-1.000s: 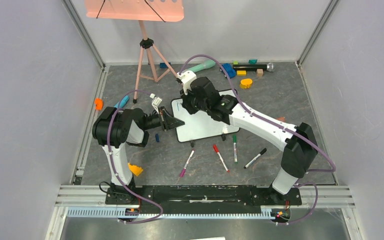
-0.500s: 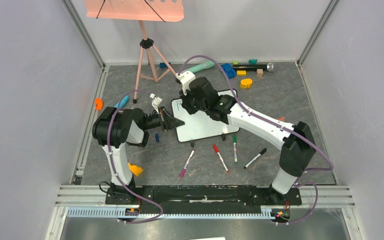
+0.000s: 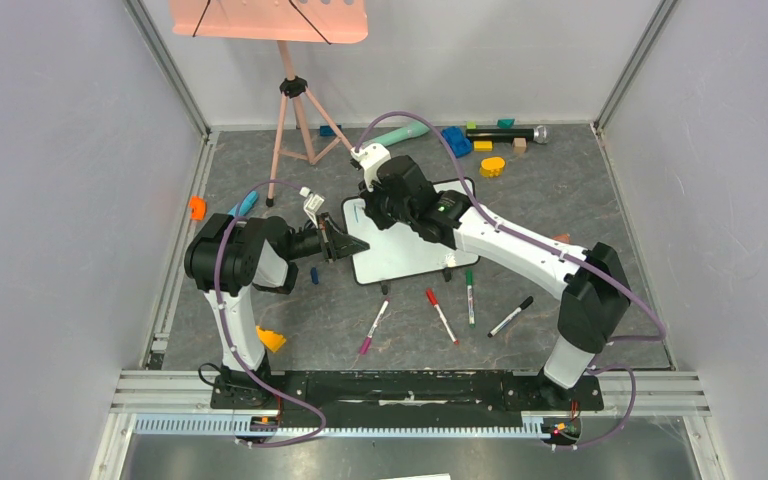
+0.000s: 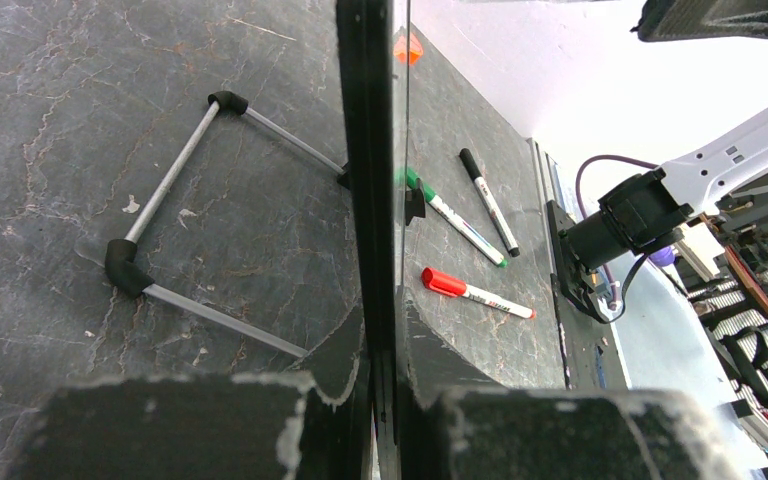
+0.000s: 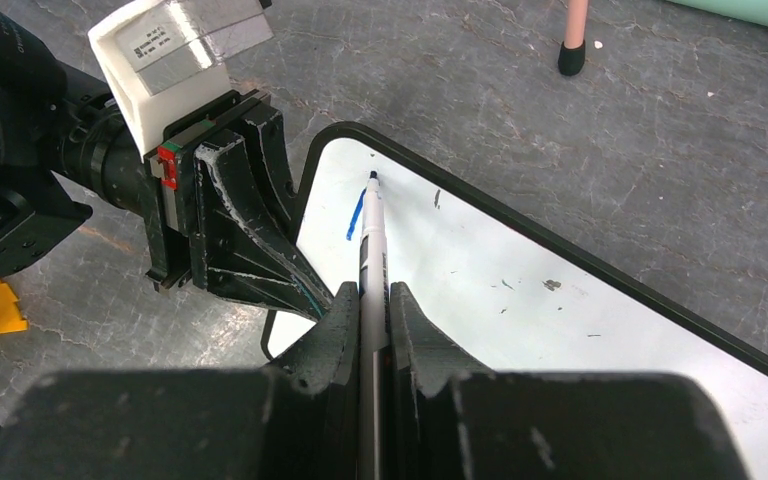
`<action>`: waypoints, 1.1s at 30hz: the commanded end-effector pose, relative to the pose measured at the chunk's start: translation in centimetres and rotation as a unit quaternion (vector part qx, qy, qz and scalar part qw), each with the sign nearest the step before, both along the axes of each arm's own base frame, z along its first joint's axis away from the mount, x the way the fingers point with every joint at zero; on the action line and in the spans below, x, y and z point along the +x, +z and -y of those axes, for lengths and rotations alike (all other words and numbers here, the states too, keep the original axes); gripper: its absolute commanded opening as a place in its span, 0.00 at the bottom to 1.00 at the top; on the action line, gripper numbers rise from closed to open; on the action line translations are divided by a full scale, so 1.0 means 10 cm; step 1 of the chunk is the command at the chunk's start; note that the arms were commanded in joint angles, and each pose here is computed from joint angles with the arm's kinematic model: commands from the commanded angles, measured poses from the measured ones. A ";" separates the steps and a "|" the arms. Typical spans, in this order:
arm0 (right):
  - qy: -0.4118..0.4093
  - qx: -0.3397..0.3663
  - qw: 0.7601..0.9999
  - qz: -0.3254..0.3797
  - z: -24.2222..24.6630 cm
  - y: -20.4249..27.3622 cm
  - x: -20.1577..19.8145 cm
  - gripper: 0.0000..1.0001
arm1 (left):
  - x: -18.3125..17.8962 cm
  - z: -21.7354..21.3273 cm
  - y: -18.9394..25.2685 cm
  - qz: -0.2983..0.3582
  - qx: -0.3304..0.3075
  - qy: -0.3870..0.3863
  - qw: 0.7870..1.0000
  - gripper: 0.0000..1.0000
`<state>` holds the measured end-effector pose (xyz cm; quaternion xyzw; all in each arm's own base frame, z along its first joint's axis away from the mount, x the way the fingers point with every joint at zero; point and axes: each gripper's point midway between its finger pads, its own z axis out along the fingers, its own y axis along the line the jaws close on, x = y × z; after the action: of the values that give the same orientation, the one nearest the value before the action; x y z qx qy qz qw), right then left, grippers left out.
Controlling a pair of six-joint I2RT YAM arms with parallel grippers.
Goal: Write a sentence on the whiteboard
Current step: Pick up the sentence from the whiteboard.
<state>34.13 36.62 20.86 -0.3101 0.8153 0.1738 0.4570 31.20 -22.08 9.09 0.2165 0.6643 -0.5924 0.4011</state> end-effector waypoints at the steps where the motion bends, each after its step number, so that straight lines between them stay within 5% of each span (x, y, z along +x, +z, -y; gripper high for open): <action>1: -0.013 -0.007 1.000 0.015 0.03 0.02 0.09 0.00 | 0.06 -0.04 -0.12 0.074 0.024 0.016 0.997 0.02; 25: -0.072 -0.042 0.996 0.021 0.37 -0.05 0.08 0.00 | 0.07 -0.04 -0.12 0.073 0.024 0.016 0.997 0.02; 33: -0.036 -0.033 0.999 0.001 0.28 -0.14 -0.02 0.00 | 0.06 -0.04 -0.12 0.074 0.024 0.015 0.997 0.02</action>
<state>34.01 34.87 20.13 -0.2952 0.8250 0.1400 0.4612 31.23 -22.07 9.08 0.2154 0.6648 -0.5922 0.4011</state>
